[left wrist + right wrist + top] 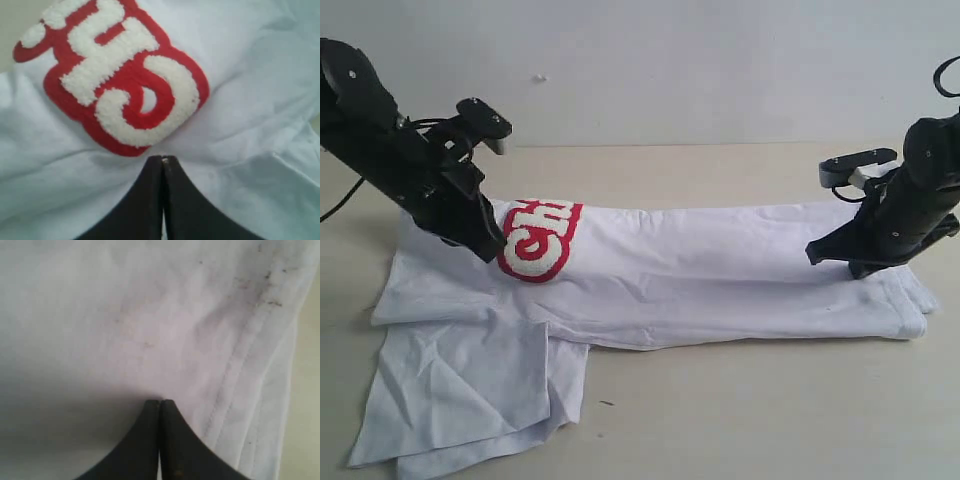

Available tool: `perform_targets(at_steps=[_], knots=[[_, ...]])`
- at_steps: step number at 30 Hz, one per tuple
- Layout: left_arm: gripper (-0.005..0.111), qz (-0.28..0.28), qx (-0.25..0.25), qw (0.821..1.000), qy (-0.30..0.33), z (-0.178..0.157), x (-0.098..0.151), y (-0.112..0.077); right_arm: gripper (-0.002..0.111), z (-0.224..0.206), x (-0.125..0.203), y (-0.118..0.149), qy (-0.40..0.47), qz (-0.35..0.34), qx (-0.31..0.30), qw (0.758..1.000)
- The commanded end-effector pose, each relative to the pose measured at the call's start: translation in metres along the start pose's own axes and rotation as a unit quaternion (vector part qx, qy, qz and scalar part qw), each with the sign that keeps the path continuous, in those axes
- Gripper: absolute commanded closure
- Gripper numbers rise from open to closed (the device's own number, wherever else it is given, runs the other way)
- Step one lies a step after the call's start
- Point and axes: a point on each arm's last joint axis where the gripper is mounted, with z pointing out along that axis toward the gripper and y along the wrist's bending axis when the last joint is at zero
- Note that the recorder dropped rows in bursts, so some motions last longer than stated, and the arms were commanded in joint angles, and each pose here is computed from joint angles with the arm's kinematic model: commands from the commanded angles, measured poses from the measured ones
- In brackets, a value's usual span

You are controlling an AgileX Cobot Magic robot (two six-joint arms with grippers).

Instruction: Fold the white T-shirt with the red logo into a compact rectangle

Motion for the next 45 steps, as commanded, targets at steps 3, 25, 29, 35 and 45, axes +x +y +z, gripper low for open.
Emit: perform_targets(at_steps=[3, 25, 29, 35, 45], knots=[[0.096, 0.050, 0.077, 0.996, 0.013, -0.007, 0.001, -0.016, 0.108, 0.004, 0.007, 0.000, 0.029, 0.005, -0.006, 1.000], [0.061, 0.223, 0.066, 0.965, 0.124, 0.003, 0.059, -0.145, 0.108, -0.007, 0.001, 0.005, 0.003, 0.032, -0.037, 0.999], [0.061, 0.266, -0.013, 0.956, 0.125, 0.023, 0.077, -0.149, 0.108, -0.007, 0.001, 0.006, 0.003, 0.036, -0.039, 0.999], [0.061, 0.255, -0.068, 0.957, 0.124, 0.041, 0.077, -0.140, 0.108, -0.007, 0.001, 0.006, 0.004, 0.036, -0.039, 0.999], [0.061, 0.259, -0.059, 0.957, 0.116, 0.025, 0.060, -0.164, 0.108, -0.007, 0.001, 0.006, 0.003, 0.037, -0.040, 0.999]])
